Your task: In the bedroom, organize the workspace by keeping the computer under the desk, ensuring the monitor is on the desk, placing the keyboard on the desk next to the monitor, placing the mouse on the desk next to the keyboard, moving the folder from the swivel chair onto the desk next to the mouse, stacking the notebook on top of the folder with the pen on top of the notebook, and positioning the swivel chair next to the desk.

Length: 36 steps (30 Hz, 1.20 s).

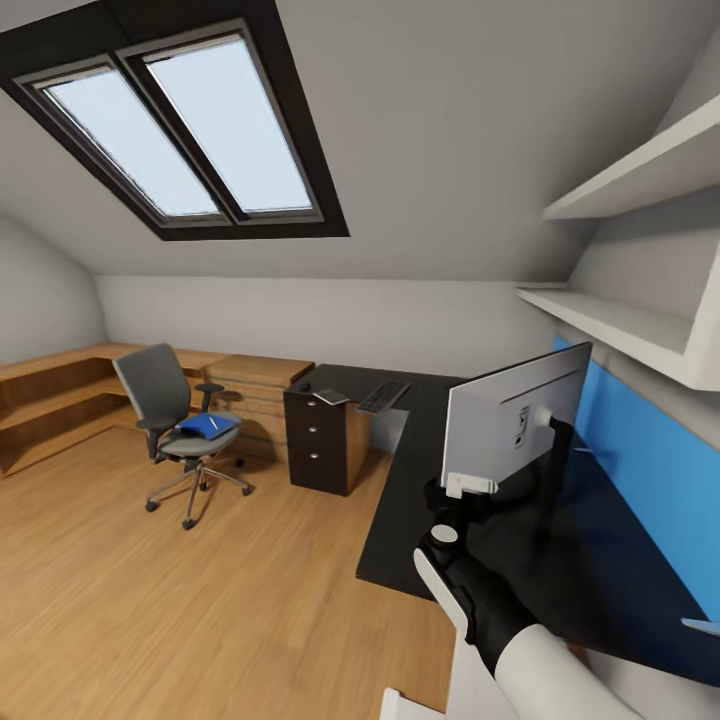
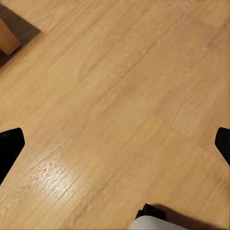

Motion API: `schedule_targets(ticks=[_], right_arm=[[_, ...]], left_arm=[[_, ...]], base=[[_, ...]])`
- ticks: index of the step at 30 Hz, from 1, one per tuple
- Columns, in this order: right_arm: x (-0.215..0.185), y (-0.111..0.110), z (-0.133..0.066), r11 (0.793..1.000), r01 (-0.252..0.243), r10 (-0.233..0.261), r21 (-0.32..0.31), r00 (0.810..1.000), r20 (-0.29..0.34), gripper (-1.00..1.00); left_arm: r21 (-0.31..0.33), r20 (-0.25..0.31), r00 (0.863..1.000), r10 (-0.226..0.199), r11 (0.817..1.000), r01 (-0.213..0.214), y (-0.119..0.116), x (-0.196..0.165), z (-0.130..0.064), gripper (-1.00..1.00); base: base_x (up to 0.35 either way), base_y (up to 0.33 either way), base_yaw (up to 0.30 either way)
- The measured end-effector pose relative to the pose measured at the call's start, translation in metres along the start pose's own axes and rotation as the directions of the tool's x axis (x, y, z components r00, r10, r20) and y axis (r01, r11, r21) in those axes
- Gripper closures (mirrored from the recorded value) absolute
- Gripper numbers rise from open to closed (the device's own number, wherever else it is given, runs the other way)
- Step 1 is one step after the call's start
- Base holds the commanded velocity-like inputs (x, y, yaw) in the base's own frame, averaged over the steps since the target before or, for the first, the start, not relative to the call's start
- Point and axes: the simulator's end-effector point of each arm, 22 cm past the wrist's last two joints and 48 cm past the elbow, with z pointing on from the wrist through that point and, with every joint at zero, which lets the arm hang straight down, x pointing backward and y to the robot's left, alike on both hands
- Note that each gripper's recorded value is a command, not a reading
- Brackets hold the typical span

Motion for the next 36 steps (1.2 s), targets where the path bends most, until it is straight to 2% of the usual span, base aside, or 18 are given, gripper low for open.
schedule_targets(ticks=[5, 17, 27, 36], right_arm=[[0.000, -0.001, 0.001, 1.000, 0.002, -0.002, 0.001, 1.000, 0.000, -1.00], [0.001, -0.011, 0.006, 1.000, 0.012, -0.012, 0.015, 1.000, 0.004, -1.00], [-0.001, -0.032, 0.013, 0.998, 0.003, -0.004, 0.060, 1.000, 0.016, -1.00], [0.000, -0.042, 0.016, 0.996, -0.011, 0.010, 0.086, 1.000, 0.010, -1.00]], left_arm=[[0.001, 0.000, 1.000, 0.000, 1.000, 0.000, 0.000, 0.000, 0.000, -1.00], [0.002, 0.000, 1.000, 0.001, 1.000, -0.001, 0.000, 0.000, 0.000, -1.00], [0.003, -0.001, 1.000, 0.002, 1.000, -0.002, -0.001, 0.000, 0.000, -1.00], [0.002, 0.000, 1.000, 0.001, 1.000, -0.001, 0.000, 0.000, 0.000, -1.00]], base=[[0.213, 0.119, 0.000], [0.067, 0.024, 0.000], [0.057, 0.001, 0.000], [0.024, 0.000, 0.000]])
